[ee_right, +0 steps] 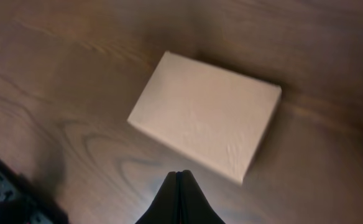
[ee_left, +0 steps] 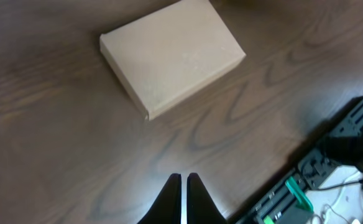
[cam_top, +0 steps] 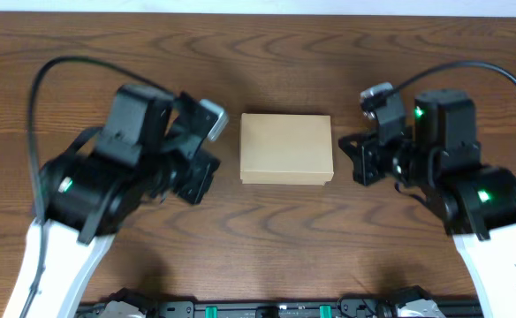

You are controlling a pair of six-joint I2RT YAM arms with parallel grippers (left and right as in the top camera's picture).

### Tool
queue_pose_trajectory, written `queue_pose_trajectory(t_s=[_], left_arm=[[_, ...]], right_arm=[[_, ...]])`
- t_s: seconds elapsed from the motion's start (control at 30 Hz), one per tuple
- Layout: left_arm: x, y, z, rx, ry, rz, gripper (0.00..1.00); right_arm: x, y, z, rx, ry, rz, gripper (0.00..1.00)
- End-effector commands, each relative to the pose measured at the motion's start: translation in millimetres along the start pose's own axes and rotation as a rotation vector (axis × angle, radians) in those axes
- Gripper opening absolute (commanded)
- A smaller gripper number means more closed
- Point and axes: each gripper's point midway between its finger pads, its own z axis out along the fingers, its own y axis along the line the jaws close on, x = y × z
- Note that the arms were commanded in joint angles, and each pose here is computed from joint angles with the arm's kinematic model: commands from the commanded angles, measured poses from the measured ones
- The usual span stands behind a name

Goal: Pack container

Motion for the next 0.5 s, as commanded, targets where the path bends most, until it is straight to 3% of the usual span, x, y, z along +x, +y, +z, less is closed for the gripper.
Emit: queue_pose_trajectory(t_s=[0.0,0.27,0.47], left_arm=[[15,-7,-23,-0.021,-0.032,0.019,0.05],[88,-28,-38,0.045,-0.064,0.024,0.06],[104,-28,-31,0.062,-0.129,-0.018,0.06]], right_arm=[[11,2,-18,0.036,-0.01,0.01,0.02],[79,5,-39,0.04,-0.003,0.079,0.02],[105,6,-46,0.028,-0.068,0.097,0.01]])
